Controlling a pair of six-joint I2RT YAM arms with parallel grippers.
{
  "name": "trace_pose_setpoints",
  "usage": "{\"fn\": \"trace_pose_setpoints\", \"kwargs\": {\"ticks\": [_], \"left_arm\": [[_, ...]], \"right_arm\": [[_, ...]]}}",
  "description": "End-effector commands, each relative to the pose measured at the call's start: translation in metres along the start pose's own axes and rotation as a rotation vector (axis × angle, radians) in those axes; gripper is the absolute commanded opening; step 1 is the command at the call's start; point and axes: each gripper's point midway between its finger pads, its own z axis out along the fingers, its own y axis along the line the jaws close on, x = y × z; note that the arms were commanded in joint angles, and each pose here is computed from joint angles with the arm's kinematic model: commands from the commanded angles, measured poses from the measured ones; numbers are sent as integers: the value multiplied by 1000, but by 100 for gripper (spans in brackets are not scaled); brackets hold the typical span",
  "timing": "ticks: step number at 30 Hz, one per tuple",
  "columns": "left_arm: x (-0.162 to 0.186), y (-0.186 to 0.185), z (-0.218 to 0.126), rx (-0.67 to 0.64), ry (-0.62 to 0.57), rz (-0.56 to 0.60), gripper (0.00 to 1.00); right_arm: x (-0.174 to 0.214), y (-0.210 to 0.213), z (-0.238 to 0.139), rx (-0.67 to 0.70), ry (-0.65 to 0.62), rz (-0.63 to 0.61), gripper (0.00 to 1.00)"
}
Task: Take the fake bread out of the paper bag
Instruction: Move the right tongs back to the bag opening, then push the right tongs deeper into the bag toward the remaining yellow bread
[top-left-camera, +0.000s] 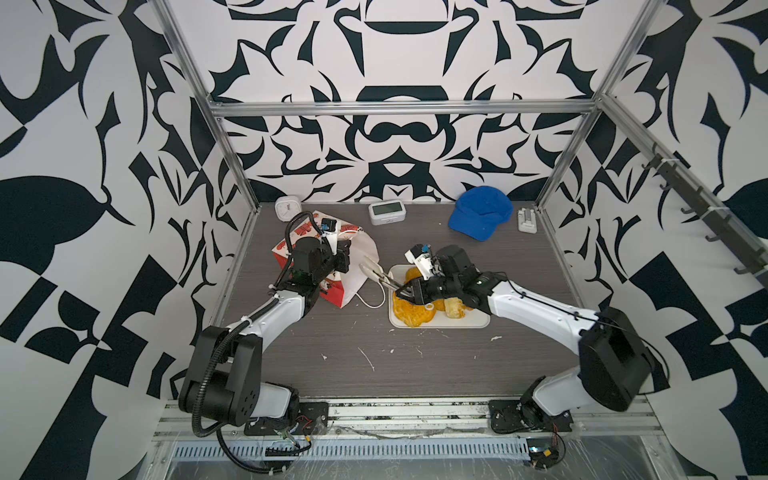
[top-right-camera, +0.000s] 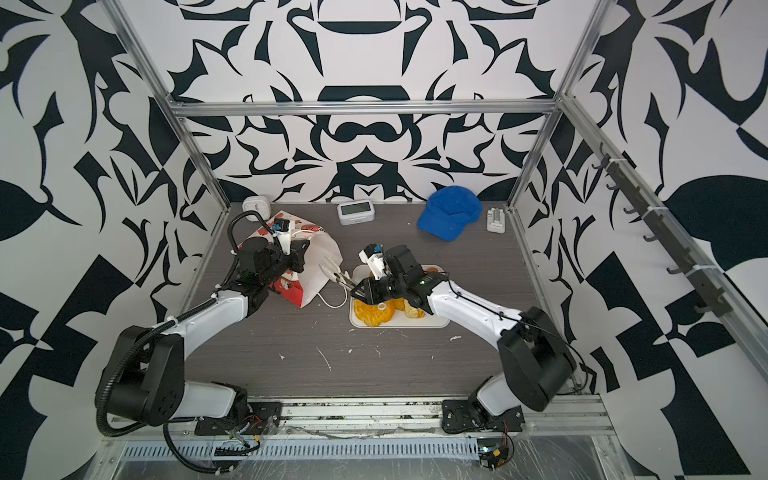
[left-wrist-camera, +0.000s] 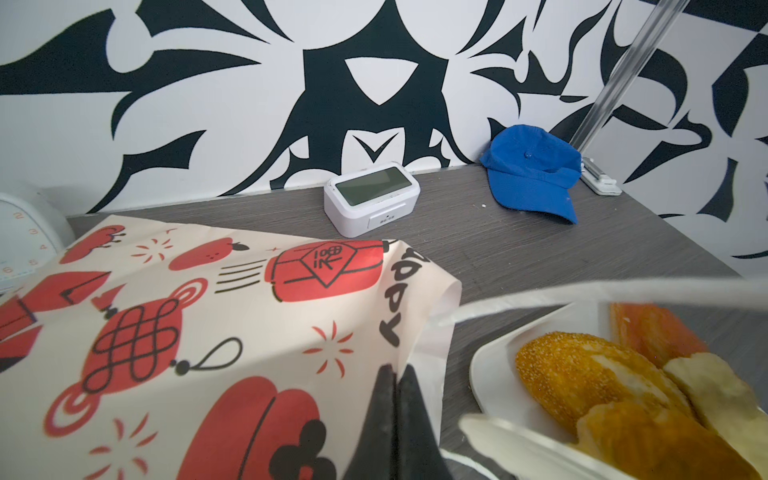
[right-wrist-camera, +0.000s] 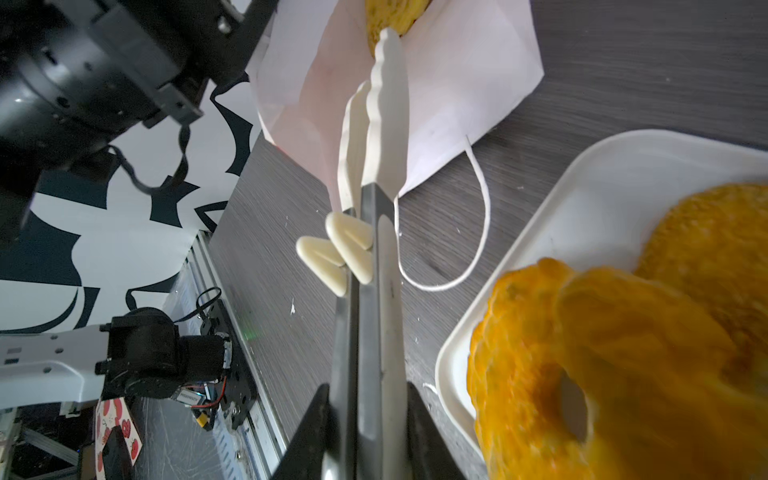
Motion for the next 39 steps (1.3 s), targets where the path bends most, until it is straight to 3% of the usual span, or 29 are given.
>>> {"fn": "trace_pose_setpoints", "kwargs": {"ticks": [1, 9, 24, 39], "left_arm": [[-14, -9, -7, 39, 1, 6, 0], [-6, -9, -14, 29, 49, 2, 0], [-21, -23, -16, 100, 25, -53, 0], [-26, -28, -19, 125, -27, -67, 0]], "right_arm": [[-57, 44, -2, -161, -157, -130, 28], [-70, 39, 40, -293, -152, -49, 31], [-85, 23, 81, -353, -156, 55, 36], [-88, -4, 117, -273, -138, 133, 36]]}}
